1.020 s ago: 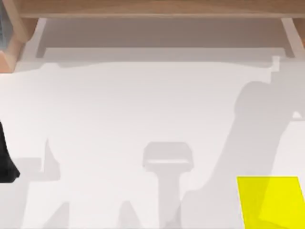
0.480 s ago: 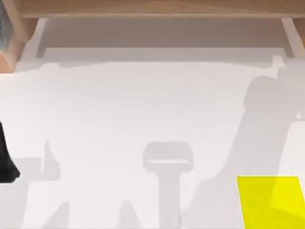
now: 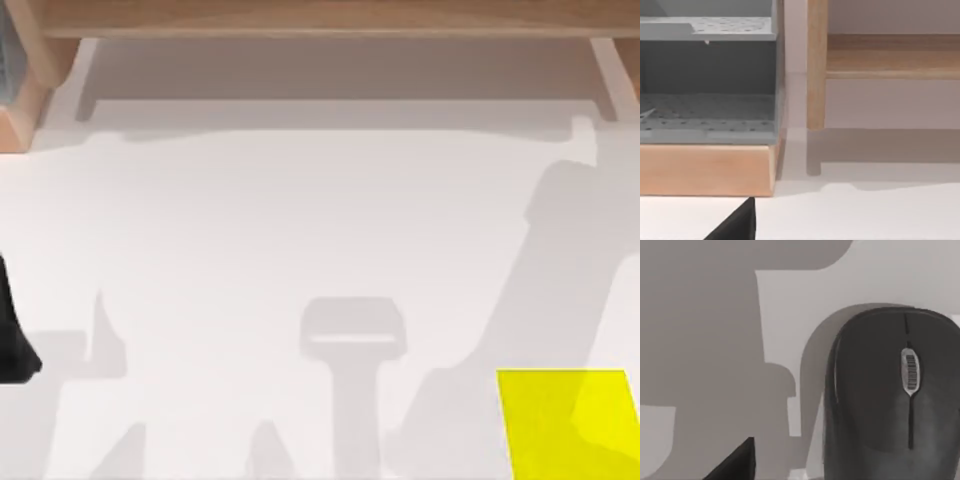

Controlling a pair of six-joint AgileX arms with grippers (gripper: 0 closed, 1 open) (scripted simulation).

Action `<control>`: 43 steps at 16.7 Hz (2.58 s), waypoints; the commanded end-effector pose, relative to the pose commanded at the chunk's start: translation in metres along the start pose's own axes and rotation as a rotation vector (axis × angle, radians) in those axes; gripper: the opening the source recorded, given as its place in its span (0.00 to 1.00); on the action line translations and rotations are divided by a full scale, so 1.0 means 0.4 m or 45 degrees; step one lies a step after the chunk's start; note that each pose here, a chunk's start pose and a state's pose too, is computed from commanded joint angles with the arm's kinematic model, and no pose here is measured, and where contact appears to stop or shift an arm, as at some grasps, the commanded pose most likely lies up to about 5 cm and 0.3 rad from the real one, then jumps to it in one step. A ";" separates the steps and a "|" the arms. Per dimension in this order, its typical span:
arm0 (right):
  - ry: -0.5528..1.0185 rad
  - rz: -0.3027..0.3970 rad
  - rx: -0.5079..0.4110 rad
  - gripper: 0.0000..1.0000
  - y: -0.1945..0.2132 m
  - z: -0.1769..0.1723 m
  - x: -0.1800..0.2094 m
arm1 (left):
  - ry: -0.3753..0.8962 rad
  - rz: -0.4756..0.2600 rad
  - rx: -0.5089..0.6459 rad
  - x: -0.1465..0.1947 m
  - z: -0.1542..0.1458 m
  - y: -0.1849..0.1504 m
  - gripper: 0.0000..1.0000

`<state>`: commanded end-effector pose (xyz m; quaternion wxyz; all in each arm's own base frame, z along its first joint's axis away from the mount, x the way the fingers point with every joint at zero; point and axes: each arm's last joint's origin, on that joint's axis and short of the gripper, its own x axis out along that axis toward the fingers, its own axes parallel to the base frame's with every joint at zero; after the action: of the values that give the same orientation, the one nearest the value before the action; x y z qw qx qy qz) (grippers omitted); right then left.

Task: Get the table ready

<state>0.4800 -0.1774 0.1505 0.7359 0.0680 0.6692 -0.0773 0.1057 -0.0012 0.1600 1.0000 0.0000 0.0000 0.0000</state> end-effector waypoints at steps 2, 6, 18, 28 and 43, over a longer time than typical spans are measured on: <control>-0.006 -0.002 0.002 1.00 0.003 0.002 0.012 | 0.000 0.000 0.000 0.000 0.000 0.000 1.00; -0.006 0.001 0.000 1.00 0.007 0.004 0.027 | 0.000 0.000 0.000 0.000 0.000 0.000 1.00; -0.006 0.001 0.000 0.17 0.007 0.004 0.027 | 0.000 0.000 0.000 0.000 0.000 0.000 1.00; -0.006 0.001 0.000 0.00 0.007 0.004 0.027 | 0.000 0.000 0.000 0.000 0.000 0.000 1.00; -0.278 -0.055 0.045 0.00 0.114 -0.109 -0.297 | 0.000 0.000 0.000 0.000 0.000 0.000 1.00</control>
<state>0.4359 -0.1213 0.2644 0.8014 0.0576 0.5848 -0.1118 0.1057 -0.0012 0.1600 1.0000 0.0000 0.0000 0.0000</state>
